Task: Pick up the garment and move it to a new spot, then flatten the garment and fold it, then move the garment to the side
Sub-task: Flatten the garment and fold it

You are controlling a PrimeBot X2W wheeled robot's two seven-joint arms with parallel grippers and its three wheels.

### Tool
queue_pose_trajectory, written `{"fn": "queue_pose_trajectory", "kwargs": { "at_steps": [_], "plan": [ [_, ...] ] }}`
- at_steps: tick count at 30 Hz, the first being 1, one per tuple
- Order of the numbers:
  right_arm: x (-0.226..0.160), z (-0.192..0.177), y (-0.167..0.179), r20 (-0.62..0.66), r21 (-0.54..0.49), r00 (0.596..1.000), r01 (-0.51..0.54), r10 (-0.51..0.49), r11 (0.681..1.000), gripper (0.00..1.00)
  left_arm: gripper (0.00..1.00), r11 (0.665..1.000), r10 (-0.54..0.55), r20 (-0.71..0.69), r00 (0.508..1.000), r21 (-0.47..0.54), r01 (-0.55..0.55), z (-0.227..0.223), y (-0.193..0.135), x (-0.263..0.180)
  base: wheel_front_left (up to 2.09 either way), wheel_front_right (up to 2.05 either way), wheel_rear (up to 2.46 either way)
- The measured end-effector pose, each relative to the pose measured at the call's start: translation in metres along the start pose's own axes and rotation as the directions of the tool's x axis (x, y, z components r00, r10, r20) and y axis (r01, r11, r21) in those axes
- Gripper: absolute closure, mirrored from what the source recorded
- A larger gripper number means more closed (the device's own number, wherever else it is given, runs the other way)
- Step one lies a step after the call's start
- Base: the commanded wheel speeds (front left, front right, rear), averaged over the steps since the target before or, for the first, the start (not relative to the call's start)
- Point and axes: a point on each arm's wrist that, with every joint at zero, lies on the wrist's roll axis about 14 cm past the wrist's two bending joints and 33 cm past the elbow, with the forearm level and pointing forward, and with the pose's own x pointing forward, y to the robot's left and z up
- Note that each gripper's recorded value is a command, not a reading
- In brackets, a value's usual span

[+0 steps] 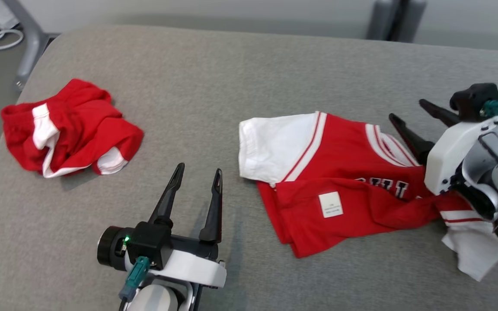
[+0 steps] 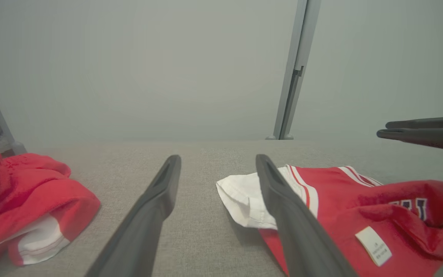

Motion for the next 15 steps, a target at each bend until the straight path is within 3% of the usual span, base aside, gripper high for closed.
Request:
{"fn": "queue_pose_trajectory", "kwargs": {
  "at_steps": [7, 15],
  "plan": [
    [0.038, -0.043, 0.012, -0.235, 0.038, 0.967, -0.095, 0.101, 0.995, 0.0, 0.0, 0.997, 0.083, -0.03, 0.996, 0.006, -0.083, -0.007, 0.023, -0.004, 0.0, 0.0, 0.0],
    [0.058, -0.058, 0.025, -0.321, 0.085, 0.93, -0.16, 0.179, 0.983, 0.0, 0.0, 0.991, 0.13, -0.05, 0.99, 0.012, -0.13, -0.012, 0.036, -0.006, 0.0, 0.0, 0.0]
  ]
}}
